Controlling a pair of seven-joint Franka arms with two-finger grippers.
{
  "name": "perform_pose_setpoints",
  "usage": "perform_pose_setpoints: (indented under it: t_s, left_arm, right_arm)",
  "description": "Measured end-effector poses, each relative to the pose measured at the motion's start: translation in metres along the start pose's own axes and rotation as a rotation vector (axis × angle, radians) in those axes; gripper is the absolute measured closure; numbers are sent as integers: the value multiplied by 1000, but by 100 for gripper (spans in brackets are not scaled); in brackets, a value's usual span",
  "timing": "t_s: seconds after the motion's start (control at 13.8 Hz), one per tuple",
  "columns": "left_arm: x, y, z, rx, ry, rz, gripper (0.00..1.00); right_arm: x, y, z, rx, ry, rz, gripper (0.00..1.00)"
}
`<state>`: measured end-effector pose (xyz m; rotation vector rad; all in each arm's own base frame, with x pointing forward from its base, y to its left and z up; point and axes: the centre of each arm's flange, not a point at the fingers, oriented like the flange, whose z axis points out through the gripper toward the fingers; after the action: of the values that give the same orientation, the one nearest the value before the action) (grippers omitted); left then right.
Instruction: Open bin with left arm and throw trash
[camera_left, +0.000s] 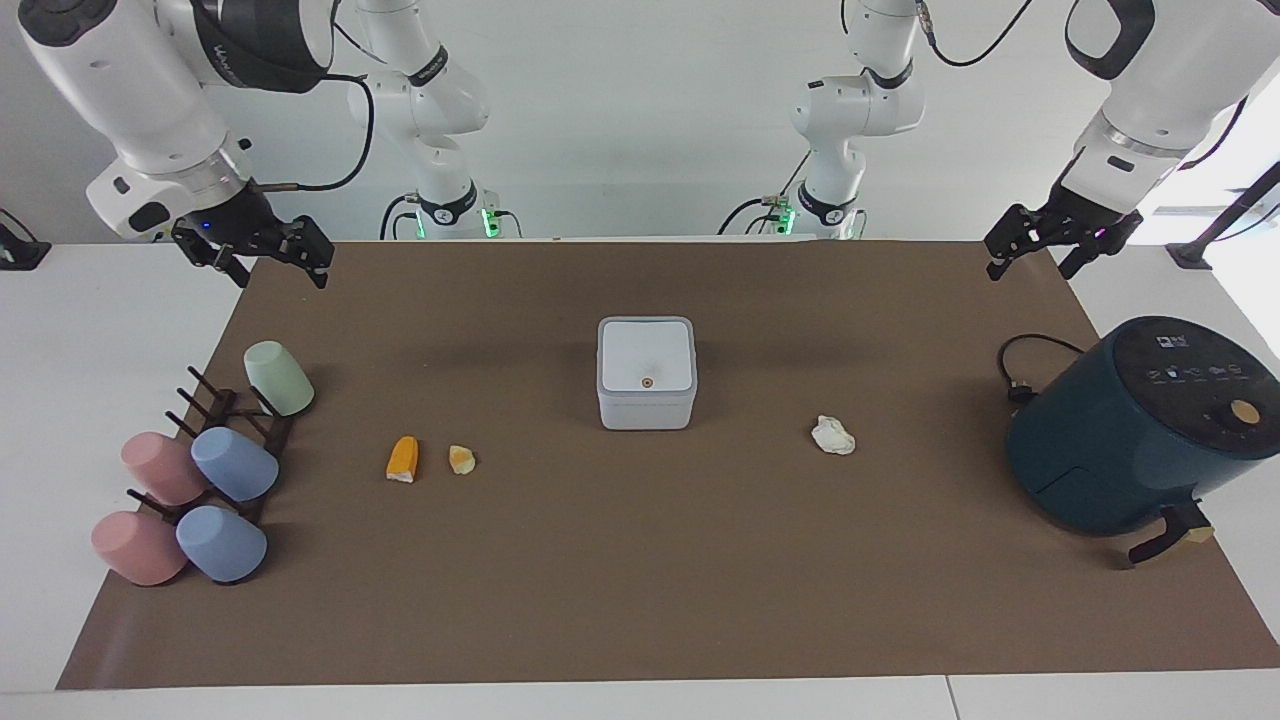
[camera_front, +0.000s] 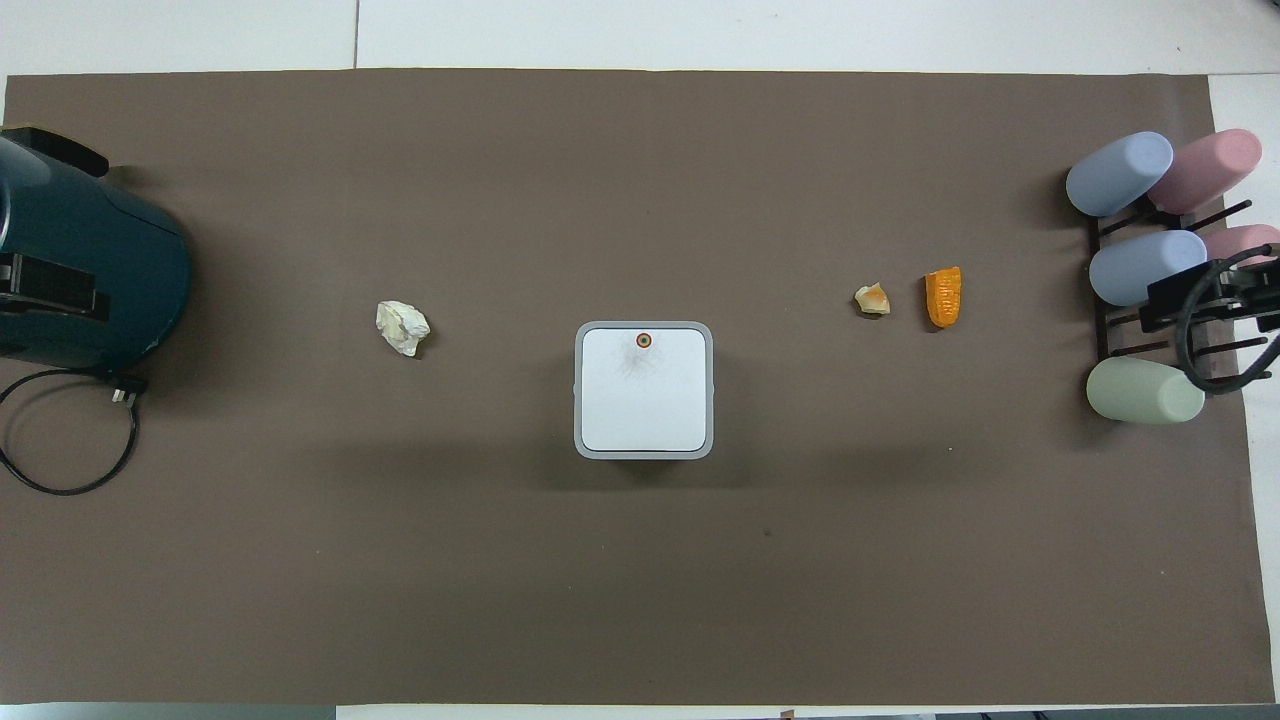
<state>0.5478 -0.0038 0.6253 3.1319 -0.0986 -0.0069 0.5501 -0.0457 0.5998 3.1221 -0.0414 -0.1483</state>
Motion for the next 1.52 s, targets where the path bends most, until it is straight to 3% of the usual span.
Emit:
perform_pose_setpoints:
  t_s: [0.65, 0.87, 1.23, 1.52]
  left_arm:
    - [-1, 0, 0, 0, -7, -1, 0]
    - [-3, 17, 2, -1, -27, 30, 37]
    - [4, 95, 13, -4, 60, 105, 98]
    - [-3, 192, 50, -68, 124, 206, 99]
  right_arm:
    - [0, 0, 0, 0, 0, -16, 0]
    - [1, -1, 2, -1, 10, -18, 0]
    - [11, -26, 83, -3, 170, -100, 0]
    - [45, -63, 187, 40, 249, -95, 0]
